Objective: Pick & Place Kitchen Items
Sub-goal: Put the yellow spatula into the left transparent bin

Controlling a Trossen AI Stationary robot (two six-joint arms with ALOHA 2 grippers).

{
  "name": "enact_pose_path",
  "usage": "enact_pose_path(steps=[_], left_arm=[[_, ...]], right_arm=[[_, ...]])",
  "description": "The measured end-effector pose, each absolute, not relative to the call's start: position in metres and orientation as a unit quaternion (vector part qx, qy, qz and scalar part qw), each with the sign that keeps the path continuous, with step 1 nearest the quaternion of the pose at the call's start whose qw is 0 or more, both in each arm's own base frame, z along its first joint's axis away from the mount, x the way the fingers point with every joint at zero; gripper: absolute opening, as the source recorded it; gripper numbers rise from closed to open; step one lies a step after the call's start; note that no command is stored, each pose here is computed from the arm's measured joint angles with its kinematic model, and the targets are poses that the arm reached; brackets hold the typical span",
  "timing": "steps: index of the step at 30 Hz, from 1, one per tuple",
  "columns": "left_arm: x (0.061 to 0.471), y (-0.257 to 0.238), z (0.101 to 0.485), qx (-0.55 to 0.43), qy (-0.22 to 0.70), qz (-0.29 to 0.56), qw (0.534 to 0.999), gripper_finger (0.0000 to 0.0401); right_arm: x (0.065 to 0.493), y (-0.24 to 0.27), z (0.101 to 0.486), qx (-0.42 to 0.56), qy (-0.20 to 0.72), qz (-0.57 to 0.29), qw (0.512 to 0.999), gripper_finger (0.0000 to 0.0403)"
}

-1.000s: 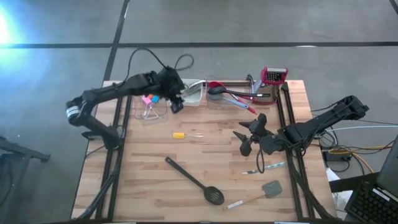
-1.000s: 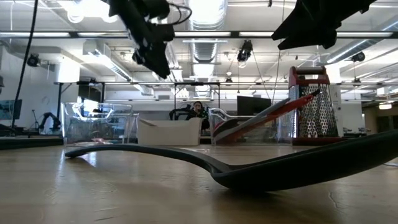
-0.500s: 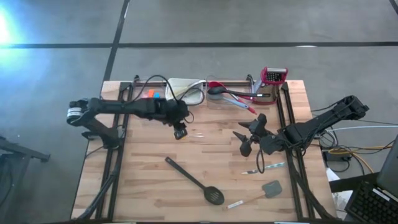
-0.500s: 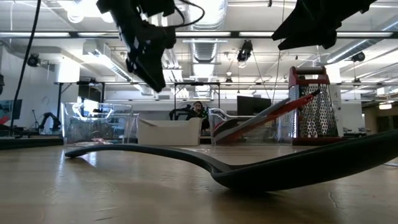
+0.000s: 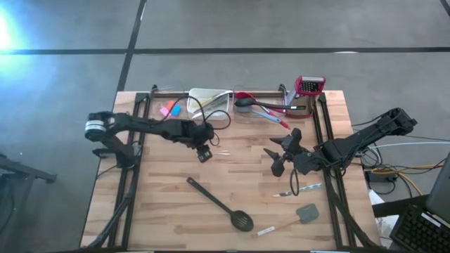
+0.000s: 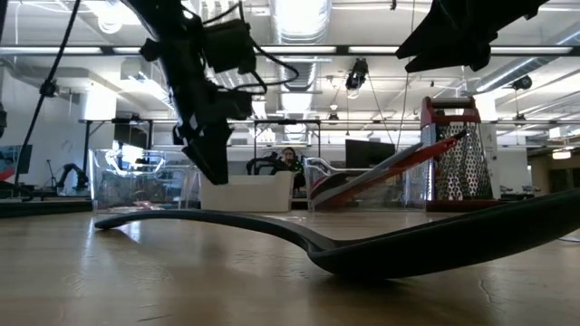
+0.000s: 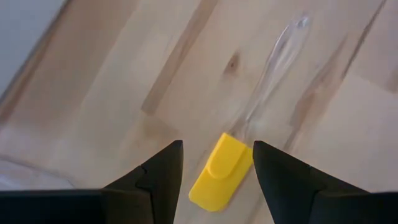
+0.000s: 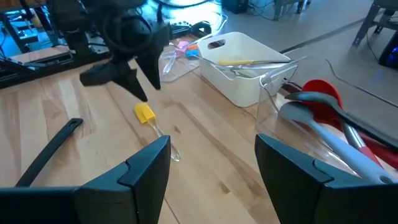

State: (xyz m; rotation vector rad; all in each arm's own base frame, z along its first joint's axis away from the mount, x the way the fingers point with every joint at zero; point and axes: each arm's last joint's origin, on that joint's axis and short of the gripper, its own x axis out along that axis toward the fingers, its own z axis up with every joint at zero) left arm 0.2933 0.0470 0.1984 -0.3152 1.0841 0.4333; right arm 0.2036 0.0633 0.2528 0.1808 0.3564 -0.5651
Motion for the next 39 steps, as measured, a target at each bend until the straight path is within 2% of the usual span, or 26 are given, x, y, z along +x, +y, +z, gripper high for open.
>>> enact_pose_path(steps=[19,39], left_arm=[[0.307,0.043,0.154,-0.162,0.581,0.141,0.785,0.02],[0.317,0.048,0.139,-0.104,0.573,0.193,0.79,0.02]], right_arm=[[0.203,0.063,0.253,0.087,0.176,-0.278,0.94,0.0226],[0.203,0.063,0.251,0.082,0.182,-0.28,0.939,0.0226]])
